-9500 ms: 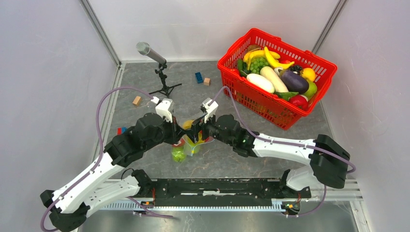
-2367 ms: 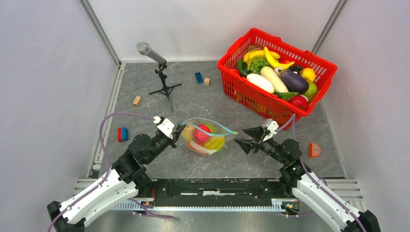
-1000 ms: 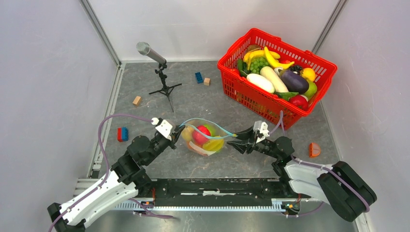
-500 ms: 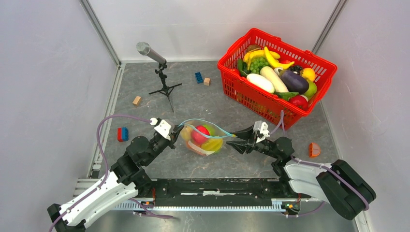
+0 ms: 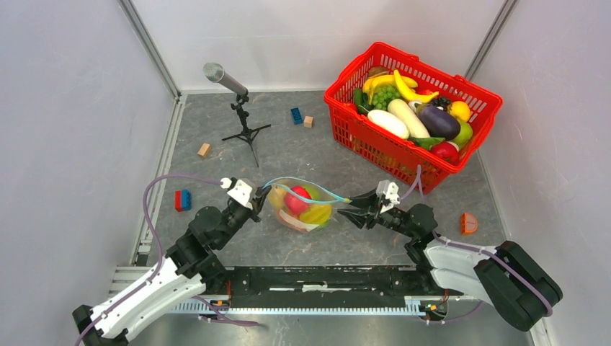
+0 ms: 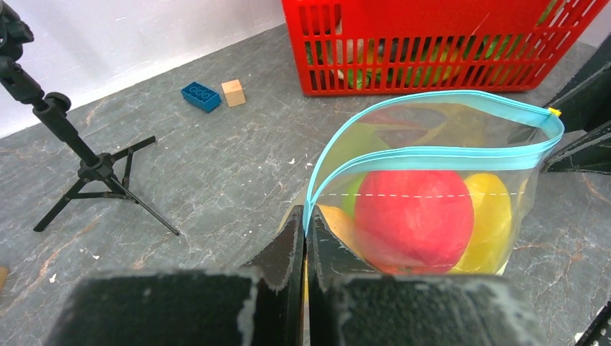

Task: Place the food in the zip-top bag and seal the zipper
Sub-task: Zip the zipper food storage bag at the center of the board.

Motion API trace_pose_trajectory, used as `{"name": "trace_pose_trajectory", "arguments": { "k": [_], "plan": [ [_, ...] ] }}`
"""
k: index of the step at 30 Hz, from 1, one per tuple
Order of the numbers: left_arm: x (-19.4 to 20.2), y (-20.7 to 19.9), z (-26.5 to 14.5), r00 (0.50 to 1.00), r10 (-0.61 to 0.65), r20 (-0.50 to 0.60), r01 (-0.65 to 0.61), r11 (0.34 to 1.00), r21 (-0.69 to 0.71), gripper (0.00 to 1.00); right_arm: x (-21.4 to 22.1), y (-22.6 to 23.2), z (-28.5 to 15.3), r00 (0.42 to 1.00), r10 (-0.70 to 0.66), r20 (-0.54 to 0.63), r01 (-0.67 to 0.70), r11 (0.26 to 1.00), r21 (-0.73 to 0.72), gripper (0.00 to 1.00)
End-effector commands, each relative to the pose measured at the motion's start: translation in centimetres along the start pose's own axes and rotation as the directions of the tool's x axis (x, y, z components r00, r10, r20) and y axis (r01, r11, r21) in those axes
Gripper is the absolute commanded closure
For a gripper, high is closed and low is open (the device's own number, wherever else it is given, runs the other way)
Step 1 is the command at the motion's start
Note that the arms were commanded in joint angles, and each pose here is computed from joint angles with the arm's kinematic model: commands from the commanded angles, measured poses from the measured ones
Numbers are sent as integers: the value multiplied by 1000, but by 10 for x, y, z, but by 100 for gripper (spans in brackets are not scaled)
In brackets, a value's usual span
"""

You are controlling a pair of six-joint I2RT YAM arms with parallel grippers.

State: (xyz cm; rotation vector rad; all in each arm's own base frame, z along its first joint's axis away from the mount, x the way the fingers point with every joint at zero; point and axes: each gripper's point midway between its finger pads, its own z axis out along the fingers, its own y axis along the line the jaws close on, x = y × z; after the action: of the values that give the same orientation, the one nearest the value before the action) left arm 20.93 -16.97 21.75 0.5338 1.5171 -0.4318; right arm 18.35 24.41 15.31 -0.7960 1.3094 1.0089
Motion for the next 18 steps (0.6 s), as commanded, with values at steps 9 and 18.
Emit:
{"name": "trace_pose_trajectory", "arguments": {
  "k": [9, 18],
  "plan": [
    [-2, 12, -7, 991, -102, 83, 108, 992, -73, 98, 36, 19, -25, 997, 67, -49, -66, 998, 12, 66],
    [-3, 12, -9, 992, -99, 82, 105, 992, -71, 98, 24, 17, -21, 998, 65, 3, -65, 998, 27, 82]
  ]
}}
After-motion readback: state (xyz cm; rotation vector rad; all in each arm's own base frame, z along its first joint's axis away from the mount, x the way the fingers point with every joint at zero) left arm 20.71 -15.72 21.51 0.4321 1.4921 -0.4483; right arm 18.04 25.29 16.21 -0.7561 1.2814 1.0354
